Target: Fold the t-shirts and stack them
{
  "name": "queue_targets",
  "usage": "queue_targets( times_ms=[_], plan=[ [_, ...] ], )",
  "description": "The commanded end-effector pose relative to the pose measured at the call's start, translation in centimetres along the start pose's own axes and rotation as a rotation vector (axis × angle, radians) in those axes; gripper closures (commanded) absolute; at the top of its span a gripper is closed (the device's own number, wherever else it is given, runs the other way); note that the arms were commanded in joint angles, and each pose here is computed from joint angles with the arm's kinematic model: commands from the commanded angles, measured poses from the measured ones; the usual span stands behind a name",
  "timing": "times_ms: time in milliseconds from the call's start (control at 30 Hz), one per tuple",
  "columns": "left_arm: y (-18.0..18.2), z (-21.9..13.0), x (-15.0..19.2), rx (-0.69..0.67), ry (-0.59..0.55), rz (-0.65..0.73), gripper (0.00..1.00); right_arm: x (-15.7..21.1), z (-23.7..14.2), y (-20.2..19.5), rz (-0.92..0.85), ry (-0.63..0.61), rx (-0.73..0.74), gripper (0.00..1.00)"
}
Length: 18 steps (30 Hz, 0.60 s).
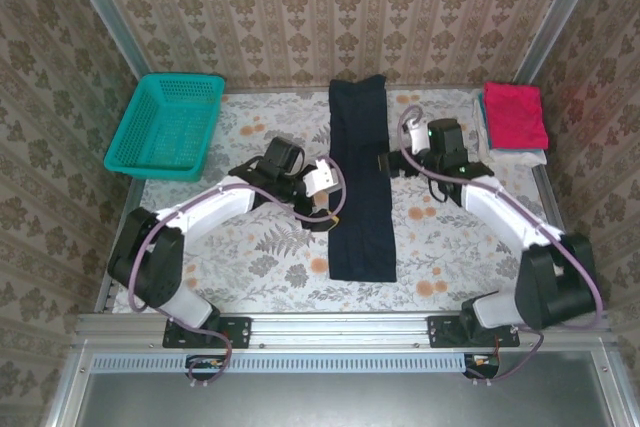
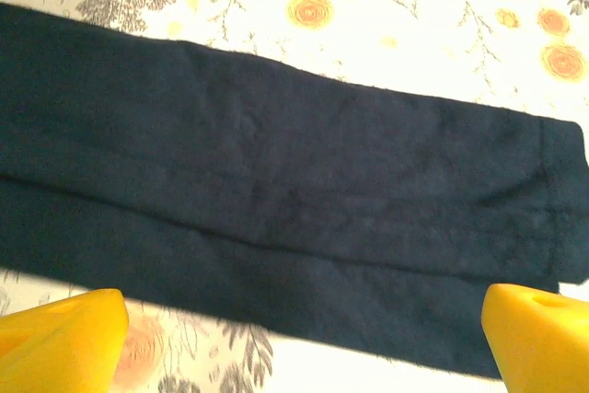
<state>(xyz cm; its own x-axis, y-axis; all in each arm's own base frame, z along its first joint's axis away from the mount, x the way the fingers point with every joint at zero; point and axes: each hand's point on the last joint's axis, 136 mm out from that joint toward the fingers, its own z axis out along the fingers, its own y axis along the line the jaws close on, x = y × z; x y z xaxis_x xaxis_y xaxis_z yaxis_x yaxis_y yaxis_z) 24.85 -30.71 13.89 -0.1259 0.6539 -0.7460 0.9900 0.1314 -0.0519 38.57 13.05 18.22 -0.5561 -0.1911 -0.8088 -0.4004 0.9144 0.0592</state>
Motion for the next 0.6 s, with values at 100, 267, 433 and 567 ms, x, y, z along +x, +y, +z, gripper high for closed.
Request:
queue_targets(
  times_ms=[100,267,433,567],
  plan=[
    [-3.0,-2.9,4.1,0.028,0.171,-0.027,0.0,6.7,-3.6,9.4,-0.483,0.119,-0.28,0.09],
    [-4.9,-4.1,4.9,0.053,0.17,-0.022,0.0,12.1,-5.4,15.5,-0.654,0.254,-0.495,0.13],
    [-6.0,-5.0,4.8,0.043,0.126,0.011,0.0,16.9,-6.7,18.7,-0.75,0.39,-0.616,0.14],
    [-6.7,-5.6,5.3,0.034,0.118,0.017,0.0,20.3,-7.0,19.1,-0.787,0.507,-0.651,0.17]
  ],
)
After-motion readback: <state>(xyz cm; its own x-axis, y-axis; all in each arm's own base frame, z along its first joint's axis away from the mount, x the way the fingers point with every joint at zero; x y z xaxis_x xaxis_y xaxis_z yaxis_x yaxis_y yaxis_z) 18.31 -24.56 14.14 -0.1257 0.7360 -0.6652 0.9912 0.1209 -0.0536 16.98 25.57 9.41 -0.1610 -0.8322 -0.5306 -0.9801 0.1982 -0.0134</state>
